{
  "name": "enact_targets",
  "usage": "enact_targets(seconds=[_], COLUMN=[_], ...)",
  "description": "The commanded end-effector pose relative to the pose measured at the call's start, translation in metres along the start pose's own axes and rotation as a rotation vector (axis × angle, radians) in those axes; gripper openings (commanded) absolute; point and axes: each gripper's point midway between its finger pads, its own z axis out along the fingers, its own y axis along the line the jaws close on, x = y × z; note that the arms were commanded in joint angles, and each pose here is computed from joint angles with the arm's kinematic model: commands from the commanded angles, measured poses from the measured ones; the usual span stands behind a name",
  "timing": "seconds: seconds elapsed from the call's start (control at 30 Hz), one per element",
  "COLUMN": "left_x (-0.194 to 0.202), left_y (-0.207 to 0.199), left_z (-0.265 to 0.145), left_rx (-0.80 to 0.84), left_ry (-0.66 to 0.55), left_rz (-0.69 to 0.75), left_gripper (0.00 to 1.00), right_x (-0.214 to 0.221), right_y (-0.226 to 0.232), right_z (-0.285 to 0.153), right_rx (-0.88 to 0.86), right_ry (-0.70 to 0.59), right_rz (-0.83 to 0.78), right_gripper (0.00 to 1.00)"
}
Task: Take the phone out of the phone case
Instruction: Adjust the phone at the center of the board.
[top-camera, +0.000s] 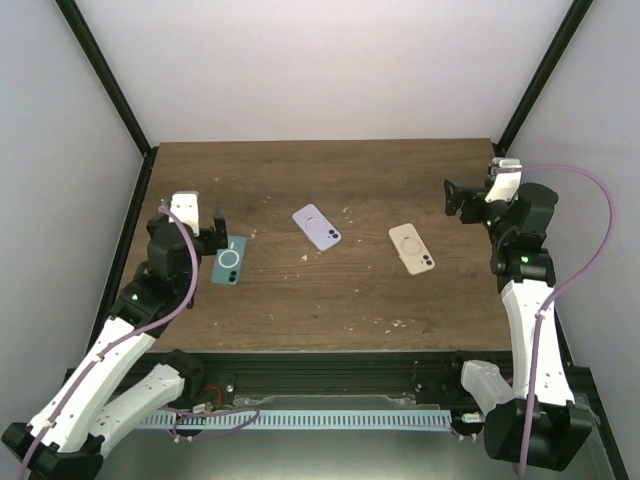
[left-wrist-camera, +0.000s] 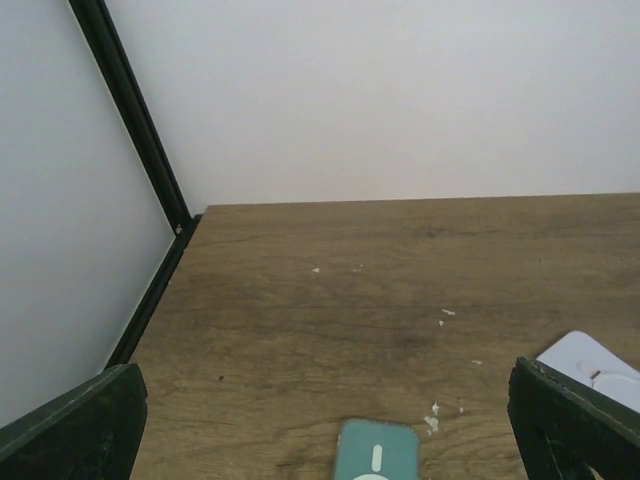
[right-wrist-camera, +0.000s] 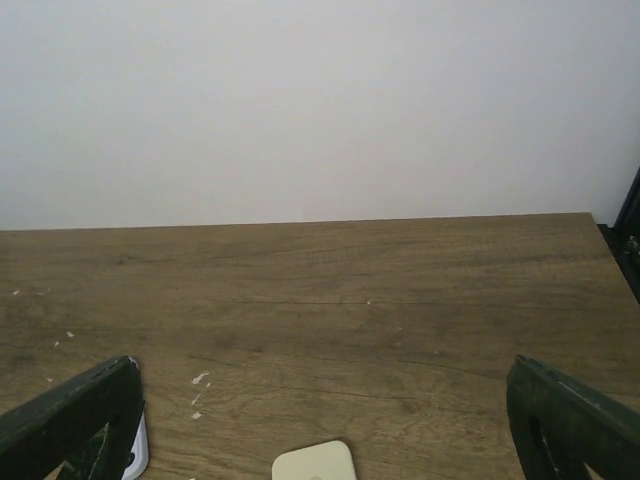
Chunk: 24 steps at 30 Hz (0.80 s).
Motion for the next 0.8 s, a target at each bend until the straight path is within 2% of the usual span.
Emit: enact_targets(seconds=[0.0, 0.17, 0.27, 0.43, 0.47, 0.5, 0.53, 0.57, 0.6, 0.67, 0.7, 0.73, 0.77], left_x=[-0.012, -0.012, -0.01, 0.013, 0.019, 0.025, 0.03, 0.035, 0.039, 0.048, 0.052, 0.057, 0.063], left_y=[0.0, 0.006, -0.009, -0.021, -0.023, -0.026, -0.029, -0.033, -0.036, -0.042, -0.046, -0.048, -0.049], left_z=[0.003, 0.012, 0.019, 0.044, 0.049, 0.054, 0.059, 0.063, 0.066, 0.07, 0.072, 0.072, 0.073], left_rx=[0.051, 0.066, 0.169, 0.202, 0.201, 0.203, 0.211, 0.223, 0.231, 0.249, 0.263, 0.267, 0.265], left_ry=[0.003, 0.017, 0.021, 0.197, 0.241, 0.278, 0.311, 0.331, 0.352, 0.39, 0.408, 0.426, 0.45], left_rz=[-0.115, -0.223, -0.208, -0.181, -0.183, -0.188, -0.189, -0.193, -0.203, -0.224, -0.23, -0.237, -0.241], left_gripper=[1.0, 1.0, 0.94, 0.84, 0.83, 0.82, 0.75, 0.6, 0.37, 0.22, 0.18, 0.28, 0.49], right_x=[-0.011, 0.003, 0.017, 0.053, 0.061, 0.069, 0.074, 0.078, 0.082, 0.085, 0.087, 0.088, 0.09], right_y=[0.013, 0.027, 0.03, 0.034, 0.035, 0.037, 0.039, 0.04, 0.041, 0.041, 0.04, 0.038, 0.036], right_z=[0.0, 0.014, 0.027, 0.047, 0.051, 0.053, 0.055, 0.057, 0.058, 0.059, 0.06, 0.061, 0.062], right_rx=[-0.047, -0.137, -0.175, -0.236, -0.252, -0.275, -0.291, -0.301, -0.312, -0.315, -0.308, -0.297, -0.286], right_ry=[-0.015, 0.028, 0.082, 0.174, 0.194, 0.217, 0.23, 0.24, 0.247, 0.25, 0.251, 0.255, 0.262], right_rz=[-0.031, -0.05, -0.054, -0.07, -0.068, -0.07, -0.07, -0.069, -0.071, -0.082, -0.087, -0.089, -0.086], right_gripper=[1.0, 1.0, 1.0, 0.98, 0.93, 0.69, 0.49, 0.41, 0.32, 0.18, 0.23, 0.39, 0.61])
